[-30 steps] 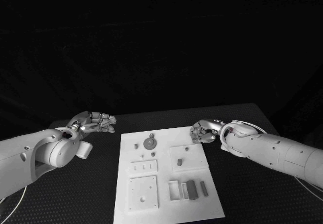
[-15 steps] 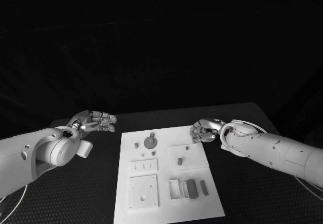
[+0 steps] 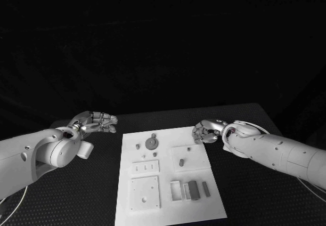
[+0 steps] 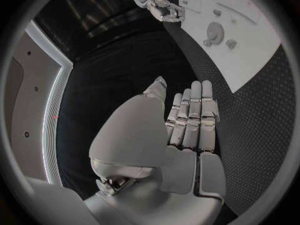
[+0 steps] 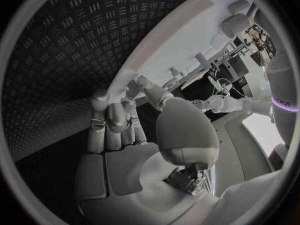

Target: Assemble the parts on the task board

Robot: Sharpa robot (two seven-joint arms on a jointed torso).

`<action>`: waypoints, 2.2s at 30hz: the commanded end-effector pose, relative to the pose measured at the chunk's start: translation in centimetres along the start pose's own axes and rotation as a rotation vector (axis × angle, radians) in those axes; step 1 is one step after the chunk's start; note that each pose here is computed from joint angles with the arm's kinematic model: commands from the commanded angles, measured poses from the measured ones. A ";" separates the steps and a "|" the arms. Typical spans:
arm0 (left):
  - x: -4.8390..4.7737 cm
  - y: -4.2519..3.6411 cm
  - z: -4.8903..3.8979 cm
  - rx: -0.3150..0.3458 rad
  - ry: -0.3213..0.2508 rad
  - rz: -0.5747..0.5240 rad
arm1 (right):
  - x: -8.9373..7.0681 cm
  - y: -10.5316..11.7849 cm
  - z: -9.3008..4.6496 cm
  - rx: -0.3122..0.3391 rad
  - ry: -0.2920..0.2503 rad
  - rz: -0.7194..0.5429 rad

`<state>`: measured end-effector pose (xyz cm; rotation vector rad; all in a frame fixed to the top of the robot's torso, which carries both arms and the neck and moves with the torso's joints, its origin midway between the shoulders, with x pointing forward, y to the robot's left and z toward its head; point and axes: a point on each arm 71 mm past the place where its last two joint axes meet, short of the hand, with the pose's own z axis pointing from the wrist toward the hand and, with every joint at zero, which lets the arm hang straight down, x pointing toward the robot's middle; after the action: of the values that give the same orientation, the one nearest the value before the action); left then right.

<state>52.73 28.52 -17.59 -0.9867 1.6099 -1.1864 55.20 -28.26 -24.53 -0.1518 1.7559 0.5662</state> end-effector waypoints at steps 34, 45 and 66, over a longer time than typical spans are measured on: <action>3.19 -0.38 1.39 -0.062 0.070 0.204 | -4.4 10.7 1.9 -0.075 -0.051 -0.175; 7.62 -0.95 1.33 -0.111 0.128 0.099 | -3.6 16.4 2.5 -0.163 -0.043 -0.128; 11.38 0.03 0.14 -0.181 0.219 0.052 | -2.6 21.1 3.0 -0.212 -0.077 -0.036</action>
<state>49.55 17.99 -19.77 -0.9199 1.9284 -1.1614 50.21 -9.16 -16.47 -0.3356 1.6163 0.7226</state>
